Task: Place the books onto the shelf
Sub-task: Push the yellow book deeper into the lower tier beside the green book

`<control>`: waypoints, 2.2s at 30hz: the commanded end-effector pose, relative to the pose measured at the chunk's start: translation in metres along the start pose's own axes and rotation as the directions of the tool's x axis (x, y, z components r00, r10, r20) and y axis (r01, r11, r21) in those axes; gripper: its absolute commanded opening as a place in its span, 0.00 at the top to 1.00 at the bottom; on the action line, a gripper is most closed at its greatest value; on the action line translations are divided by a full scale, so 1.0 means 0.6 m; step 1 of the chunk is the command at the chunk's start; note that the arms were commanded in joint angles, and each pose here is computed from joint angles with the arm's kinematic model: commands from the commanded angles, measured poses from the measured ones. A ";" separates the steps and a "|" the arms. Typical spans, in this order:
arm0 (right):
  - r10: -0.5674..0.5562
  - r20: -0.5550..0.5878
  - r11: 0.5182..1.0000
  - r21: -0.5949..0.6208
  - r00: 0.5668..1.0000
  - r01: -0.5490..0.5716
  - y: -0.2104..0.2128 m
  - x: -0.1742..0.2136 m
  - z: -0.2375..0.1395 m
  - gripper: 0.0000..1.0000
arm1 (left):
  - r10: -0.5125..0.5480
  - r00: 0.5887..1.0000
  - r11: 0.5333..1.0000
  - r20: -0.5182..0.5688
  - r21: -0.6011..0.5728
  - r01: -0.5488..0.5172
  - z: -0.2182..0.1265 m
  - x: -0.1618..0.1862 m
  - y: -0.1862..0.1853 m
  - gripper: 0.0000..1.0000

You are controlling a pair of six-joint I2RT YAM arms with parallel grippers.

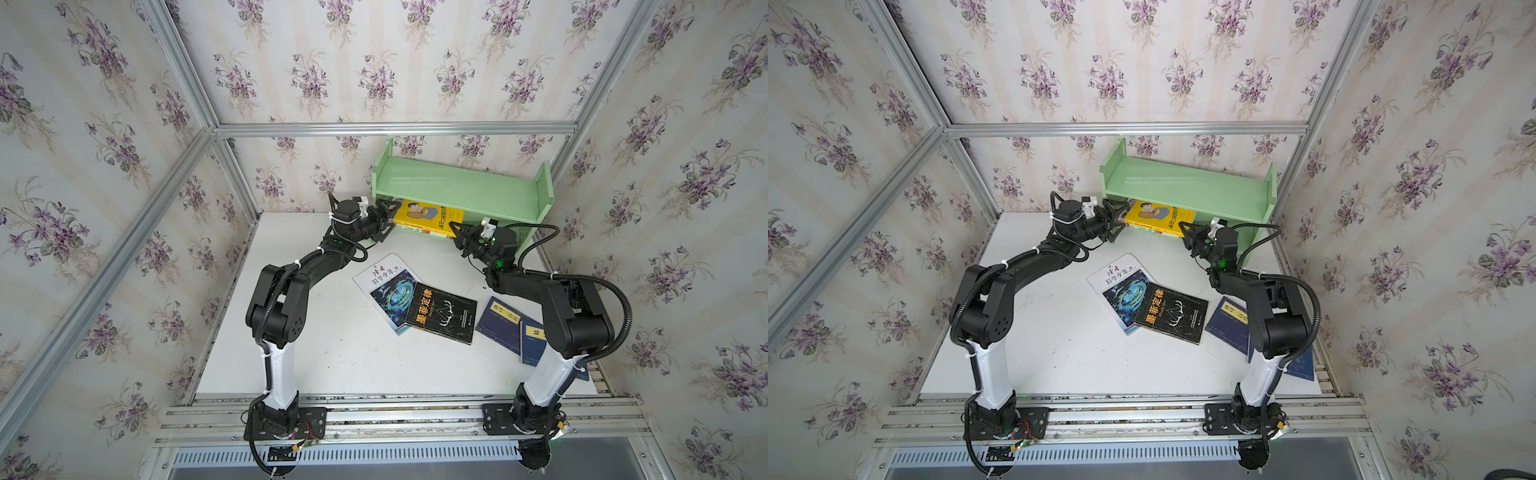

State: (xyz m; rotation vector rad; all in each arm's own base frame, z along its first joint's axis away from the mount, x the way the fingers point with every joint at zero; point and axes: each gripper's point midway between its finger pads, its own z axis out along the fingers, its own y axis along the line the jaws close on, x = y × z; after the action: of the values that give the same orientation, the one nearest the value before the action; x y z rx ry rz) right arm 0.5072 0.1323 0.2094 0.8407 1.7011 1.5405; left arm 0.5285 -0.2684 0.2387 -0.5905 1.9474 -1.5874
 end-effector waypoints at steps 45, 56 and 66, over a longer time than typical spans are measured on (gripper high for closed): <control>-0.178 -0.012 0.980 -0.095 0.984 0.176 0.041 -0.029 0.096 0.91 | -0.137 0.990 0.976 0.029 -0.165 0.140 0.040 -0.038 0.103 0.01; -0.175 -0.054 0.982 -0.085 0.983 0.170 0.035 -0.016 0.101 0.92 | -0.167 0.986 0.972 0.023 -0.162 0.169 0.053 -0.039 0.114 0.01; -0.168 -0.068 0.984 -0.068 0.983 0.163 0.020 -0.014 0.103 0.92 | -0.191 0.982 0.968 0.018 -0.160 0.191 0.060 -0.039 0.123 0.01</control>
State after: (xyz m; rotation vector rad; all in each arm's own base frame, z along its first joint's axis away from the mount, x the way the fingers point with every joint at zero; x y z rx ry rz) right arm 0.5616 0.1579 0.1968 0.6891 1.7760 1.4939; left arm 0.5692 -0.2614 0.1586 -0.8763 2.1020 -1.5077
